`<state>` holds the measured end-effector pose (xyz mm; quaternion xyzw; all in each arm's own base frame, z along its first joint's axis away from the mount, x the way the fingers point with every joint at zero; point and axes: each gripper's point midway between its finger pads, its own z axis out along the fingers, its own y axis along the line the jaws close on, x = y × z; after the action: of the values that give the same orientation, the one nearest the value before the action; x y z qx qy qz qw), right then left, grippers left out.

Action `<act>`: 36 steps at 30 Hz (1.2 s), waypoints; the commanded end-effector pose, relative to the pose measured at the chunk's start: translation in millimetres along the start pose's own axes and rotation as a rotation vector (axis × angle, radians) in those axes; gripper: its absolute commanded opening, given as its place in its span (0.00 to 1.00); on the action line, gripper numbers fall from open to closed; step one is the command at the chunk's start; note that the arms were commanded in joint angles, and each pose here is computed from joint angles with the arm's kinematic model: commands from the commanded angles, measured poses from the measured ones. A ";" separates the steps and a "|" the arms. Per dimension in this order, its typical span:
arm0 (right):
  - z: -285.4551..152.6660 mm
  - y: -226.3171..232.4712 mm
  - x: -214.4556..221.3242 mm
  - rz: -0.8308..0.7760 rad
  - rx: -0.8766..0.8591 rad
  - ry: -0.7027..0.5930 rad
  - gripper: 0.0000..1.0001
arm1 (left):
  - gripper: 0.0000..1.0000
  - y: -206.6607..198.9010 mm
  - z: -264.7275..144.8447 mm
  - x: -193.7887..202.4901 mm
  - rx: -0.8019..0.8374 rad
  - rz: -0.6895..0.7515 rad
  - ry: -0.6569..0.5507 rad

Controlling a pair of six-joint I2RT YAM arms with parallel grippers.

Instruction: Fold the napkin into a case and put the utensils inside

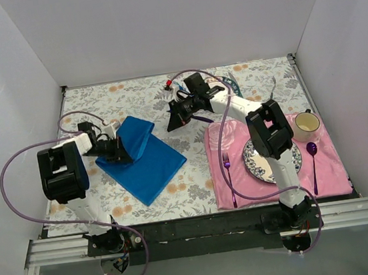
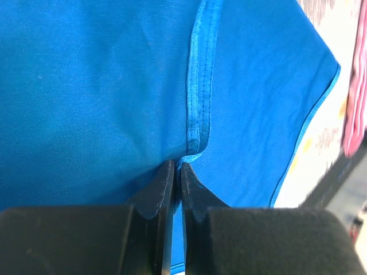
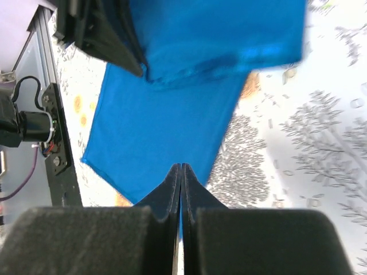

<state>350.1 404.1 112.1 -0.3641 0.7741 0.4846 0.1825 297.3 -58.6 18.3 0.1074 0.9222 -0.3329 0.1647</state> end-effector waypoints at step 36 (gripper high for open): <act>29.3 -30.8 106.1 0.160 0.045 0.139 0.01 | 0.00 -87.9 -24.7 8.1 0.061 0.452 -0.104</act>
<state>297.6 384.1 26.6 -0.3220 0.8156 0.4724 0.0894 267.6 -105.2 81.3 0.2791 0.8651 -0.3211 0.2657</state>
